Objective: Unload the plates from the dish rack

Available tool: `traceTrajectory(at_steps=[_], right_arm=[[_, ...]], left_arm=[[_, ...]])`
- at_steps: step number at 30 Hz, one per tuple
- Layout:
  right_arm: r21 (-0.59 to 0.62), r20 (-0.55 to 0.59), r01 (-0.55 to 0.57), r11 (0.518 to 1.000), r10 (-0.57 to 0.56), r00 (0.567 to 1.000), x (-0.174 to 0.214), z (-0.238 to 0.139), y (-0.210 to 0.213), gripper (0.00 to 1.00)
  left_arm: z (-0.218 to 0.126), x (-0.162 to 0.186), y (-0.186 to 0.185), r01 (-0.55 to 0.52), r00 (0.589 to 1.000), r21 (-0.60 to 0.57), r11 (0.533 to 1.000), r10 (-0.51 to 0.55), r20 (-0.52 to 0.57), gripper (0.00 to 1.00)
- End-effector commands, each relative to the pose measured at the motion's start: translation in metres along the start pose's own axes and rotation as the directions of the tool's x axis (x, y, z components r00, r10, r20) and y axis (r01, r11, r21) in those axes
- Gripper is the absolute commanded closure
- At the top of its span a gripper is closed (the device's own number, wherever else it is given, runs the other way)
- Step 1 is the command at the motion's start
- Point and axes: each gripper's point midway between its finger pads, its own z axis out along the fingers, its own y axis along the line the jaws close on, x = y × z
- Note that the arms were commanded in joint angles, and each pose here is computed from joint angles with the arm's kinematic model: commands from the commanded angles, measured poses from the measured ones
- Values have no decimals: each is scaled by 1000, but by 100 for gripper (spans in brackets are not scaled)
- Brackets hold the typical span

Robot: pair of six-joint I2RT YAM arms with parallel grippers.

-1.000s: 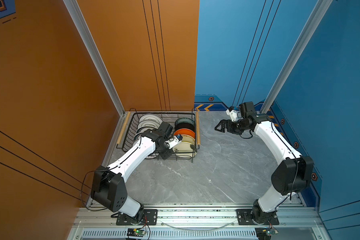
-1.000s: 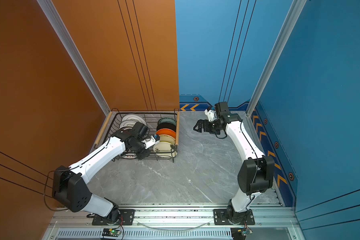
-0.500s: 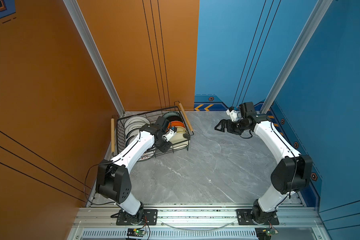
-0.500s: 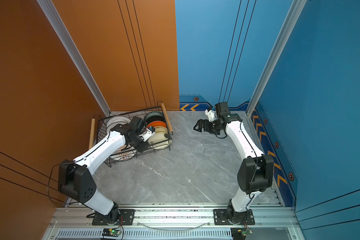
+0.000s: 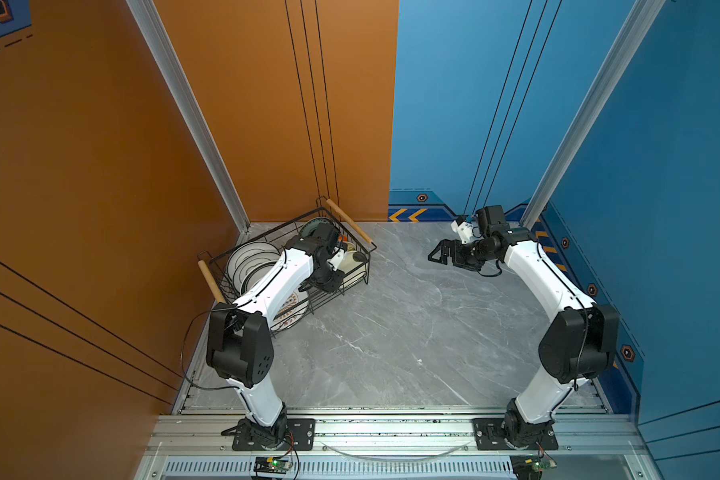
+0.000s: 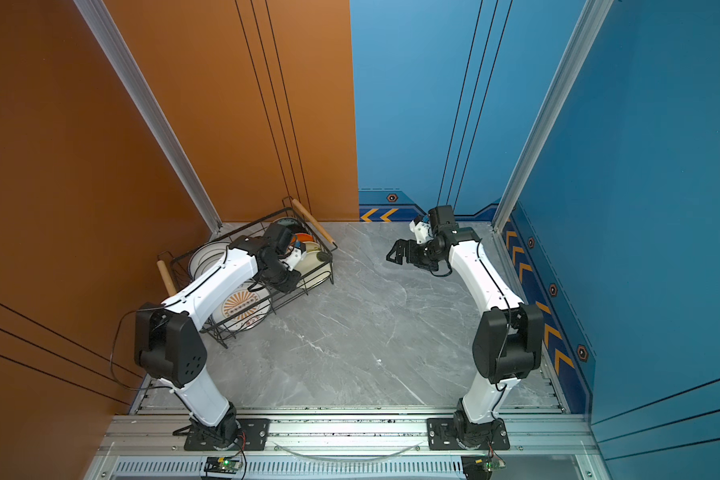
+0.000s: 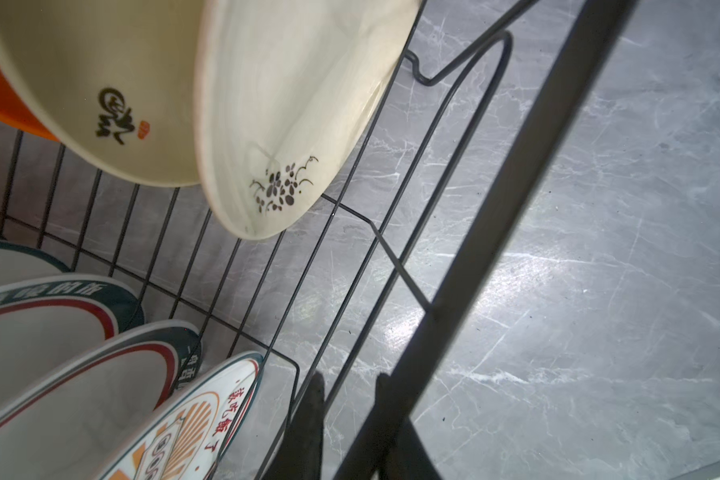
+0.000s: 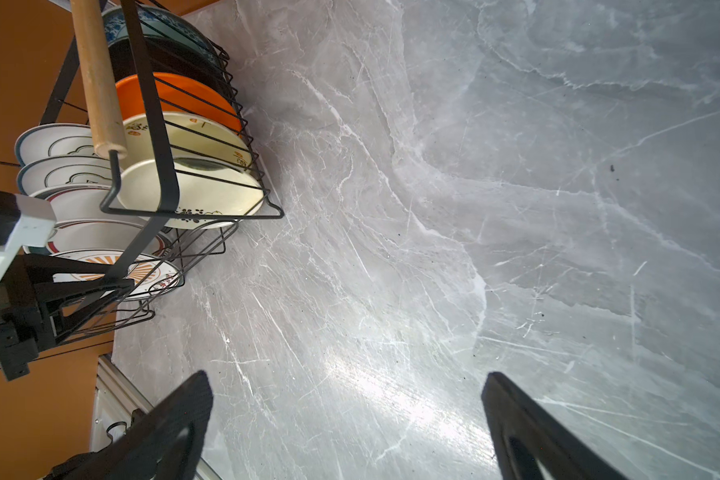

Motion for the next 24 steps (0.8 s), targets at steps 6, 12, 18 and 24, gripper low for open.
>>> traceTrajectory(at_steps=[6,12,18,24], right_arm=[[-10,-1,-7,1000,7,1000,-1,3,3,0],[-12,1,0,1000,0,1000,-1,3,7,0],[-21,-2,5,1000,-5,1000,-1,4,10,0],[-27,-1,13,1000,-13,1000,0,2,13,0]], left_arm=[[26,37,-2,240,944,-46,970,-244,-221,88],[29,37,-6,331,916,-42,943,-332,-227,88],[35,28,-19,356,912,-35,934,-355,-206,86],[40,29,-28,381,898,-49,923,-382,-219,88]])
